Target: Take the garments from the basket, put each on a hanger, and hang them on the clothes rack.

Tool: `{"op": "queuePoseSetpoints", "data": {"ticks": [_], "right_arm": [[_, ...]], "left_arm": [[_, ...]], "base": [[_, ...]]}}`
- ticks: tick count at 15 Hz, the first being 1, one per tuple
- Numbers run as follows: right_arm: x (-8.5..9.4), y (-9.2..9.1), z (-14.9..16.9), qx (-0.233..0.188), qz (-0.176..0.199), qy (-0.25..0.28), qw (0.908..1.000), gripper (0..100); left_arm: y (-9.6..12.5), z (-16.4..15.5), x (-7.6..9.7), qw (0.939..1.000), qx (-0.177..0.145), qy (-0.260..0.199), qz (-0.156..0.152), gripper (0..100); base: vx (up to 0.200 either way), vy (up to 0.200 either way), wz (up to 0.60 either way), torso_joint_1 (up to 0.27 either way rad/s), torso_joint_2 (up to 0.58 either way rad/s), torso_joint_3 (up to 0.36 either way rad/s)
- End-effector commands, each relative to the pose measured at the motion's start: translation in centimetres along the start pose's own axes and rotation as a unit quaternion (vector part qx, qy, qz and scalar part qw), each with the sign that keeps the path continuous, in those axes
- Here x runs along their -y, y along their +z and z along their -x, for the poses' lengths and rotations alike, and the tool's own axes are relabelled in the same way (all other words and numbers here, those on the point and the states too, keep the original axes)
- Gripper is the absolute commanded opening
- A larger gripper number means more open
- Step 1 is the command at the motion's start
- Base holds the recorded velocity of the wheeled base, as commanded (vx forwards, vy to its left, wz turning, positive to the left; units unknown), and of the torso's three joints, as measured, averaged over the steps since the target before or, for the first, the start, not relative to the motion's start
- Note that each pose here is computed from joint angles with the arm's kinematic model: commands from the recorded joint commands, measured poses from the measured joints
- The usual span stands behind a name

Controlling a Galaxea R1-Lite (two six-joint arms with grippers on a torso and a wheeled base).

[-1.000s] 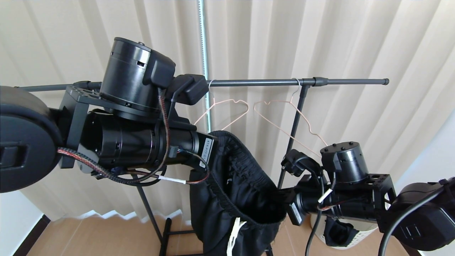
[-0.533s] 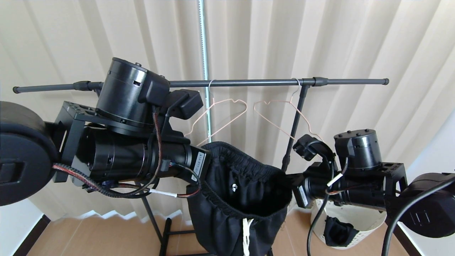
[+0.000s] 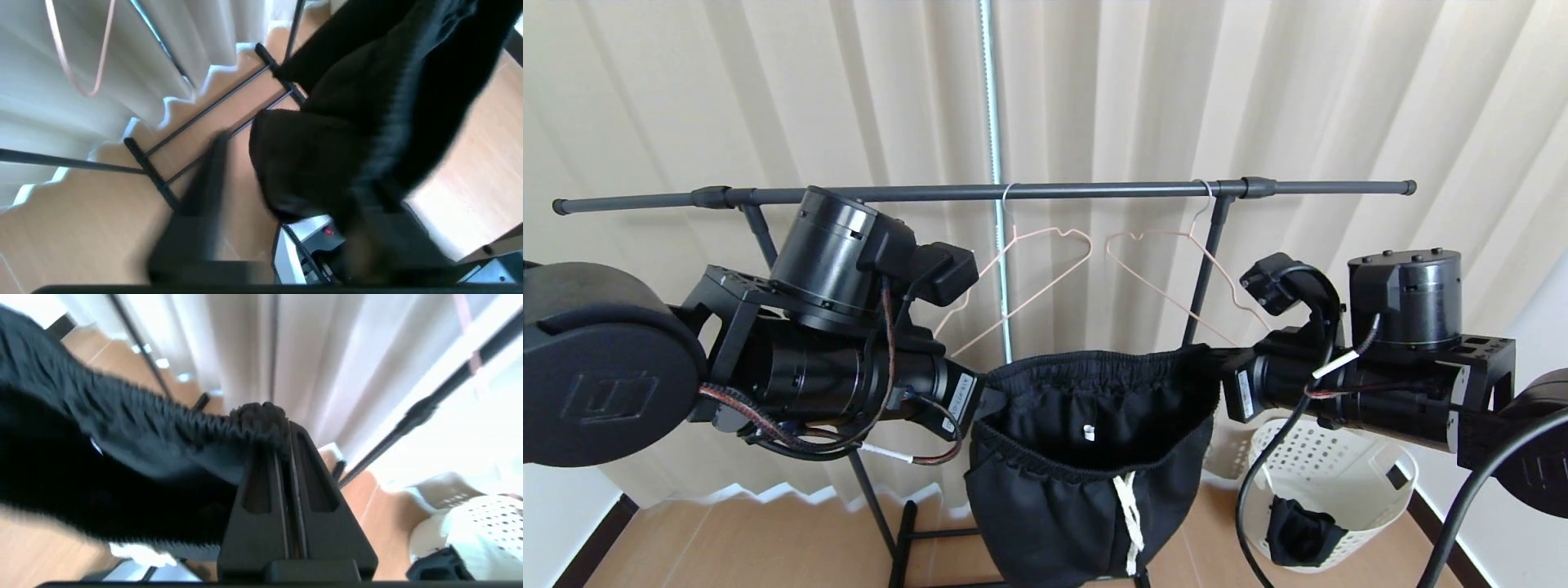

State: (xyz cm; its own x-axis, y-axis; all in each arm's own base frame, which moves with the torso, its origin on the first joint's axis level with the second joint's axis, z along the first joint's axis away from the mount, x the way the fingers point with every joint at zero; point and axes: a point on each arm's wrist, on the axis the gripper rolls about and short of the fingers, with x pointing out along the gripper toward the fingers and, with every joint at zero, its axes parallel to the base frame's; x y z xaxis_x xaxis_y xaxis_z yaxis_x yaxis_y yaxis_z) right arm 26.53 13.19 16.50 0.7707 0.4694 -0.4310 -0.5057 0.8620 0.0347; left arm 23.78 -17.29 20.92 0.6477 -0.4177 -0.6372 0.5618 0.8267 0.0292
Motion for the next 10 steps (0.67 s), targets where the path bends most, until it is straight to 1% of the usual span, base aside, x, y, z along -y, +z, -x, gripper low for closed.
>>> {"op": "queuePoseSetpoints", "data": {"ticks": [1,2,4,5,6,7,8,9,10], "right_arm": [[0.0,0.3,0.3,0.007,0.002,-0.011,0.9999,0],[0.1,0.3,0.2,0.006,0.001,-0.020,0.9998,0],[0.2,0.2,0.2,0.004,0.002,-0.050,0.9988,0],[0.2,0.3,0.3,0.006,0.005,-0.080,0.9968,0],[0.1,0.3,0.3,0.007,0.010,-0.100,0.9949,0],[-0.5,0.4,0.3,0.009,0.017,-0.120,0.9926,0],[-1.1,0.3,0.3,0.006,0.023,-0.133,0.9909,0],[-2.1,0.1,0.2,0.003,0.031,-0.136,0.9902,0],[-2.9,-0.1,0.3,0.003,0.039,-0.138,0.9896,0]], "left_arm": [[-0.5,-0.5,-0.3,1.0000,-0.008,0.003,0.002,100],[-0.7,-0.5,-0.3,0.9999,-0.010,0.001,0.002,100],[-0.8,-0.1,-1.4,0.9997,-0.005,-0.017,0.016,100],[-1.0,0.1,-2.5,0.9993,-0.003,-0.029,0.025,100],[-1.1,0.1,-3.5,0.9994,-0.003,-0.028,0.020,100],[-1.3,0.1,-4.9,0.9994,0.005,-0.032,0.012,100],[-1.5,0.0,-5.5,0.9989,0.013,-0.044,0.012,100],[-1.5,-0.1,-6.1,0.9984,0.027,-0.048,0.011,100],[-1.4,-0.3,-6.8,0.9982,0.047,-0.038,0.000,100]], "base": [[0.000,0.000,0.00,0.000,0.00,0.000],[0.000,0.000,0.00,0.000,0.00,0.000],[0.000,0.000,0.00,0.000,0.00,0.000],[0.000,0.000,0.00,0.000,0.00,0.000],[0.000,0.000,0.00,0.000,0.00,0.000],[0.000,0.000,0.00,0.000,0.00,0.000],[0.000,0.000,0.00,0.000,0.00,0.000],[0.000,0.000,0.00,0.000,0.00,0.000],[0.000,0.000,0.00,0.000,0.00,0.000]]}}
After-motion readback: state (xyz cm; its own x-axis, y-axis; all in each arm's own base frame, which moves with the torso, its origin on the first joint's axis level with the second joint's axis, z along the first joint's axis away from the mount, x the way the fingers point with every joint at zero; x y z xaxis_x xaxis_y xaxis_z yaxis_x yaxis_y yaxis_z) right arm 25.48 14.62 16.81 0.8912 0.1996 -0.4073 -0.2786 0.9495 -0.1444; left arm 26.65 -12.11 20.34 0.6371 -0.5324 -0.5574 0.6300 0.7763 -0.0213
